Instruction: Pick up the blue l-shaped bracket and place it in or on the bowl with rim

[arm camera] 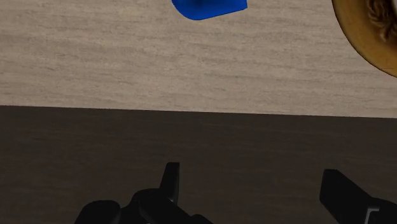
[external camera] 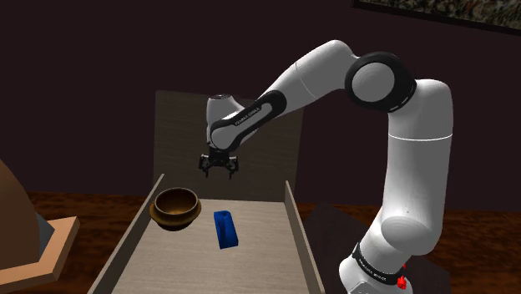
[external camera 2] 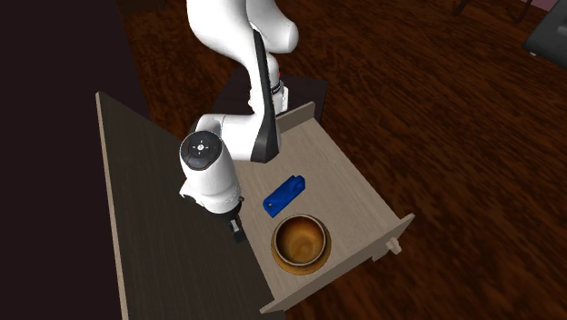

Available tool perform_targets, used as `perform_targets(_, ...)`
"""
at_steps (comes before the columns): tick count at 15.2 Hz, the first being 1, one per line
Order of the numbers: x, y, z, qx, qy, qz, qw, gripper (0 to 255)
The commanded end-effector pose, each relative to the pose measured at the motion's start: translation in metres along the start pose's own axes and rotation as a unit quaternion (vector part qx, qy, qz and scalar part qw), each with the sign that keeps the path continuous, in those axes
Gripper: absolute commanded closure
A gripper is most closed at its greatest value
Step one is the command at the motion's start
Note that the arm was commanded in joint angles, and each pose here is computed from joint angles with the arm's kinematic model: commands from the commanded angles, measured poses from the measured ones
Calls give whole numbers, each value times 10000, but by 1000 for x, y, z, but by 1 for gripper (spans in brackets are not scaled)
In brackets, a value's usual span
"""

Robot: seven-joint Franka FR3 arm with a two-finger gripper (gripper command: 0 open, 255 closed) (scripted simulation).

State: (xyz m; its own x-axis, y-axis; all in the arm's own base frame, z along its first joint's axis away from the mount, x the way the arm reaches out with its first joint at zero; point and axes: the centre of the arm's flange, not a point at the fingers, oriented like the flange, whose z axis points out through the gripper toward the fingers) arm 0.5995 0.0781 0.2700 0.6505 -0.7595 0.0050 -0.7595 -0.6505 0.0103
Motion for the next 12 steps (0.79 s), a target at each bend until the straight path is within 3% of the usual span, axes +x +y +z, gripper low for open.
perform_targets(1, 0, -1, 10, 4, 2, 10, 10000, 0)
perform_targets(5, 0, -1, 29, 4, 2, 10, 10000, 0)
perform_targets(12, 0, -1, 29, 4, 2, 10, 10000, 0)
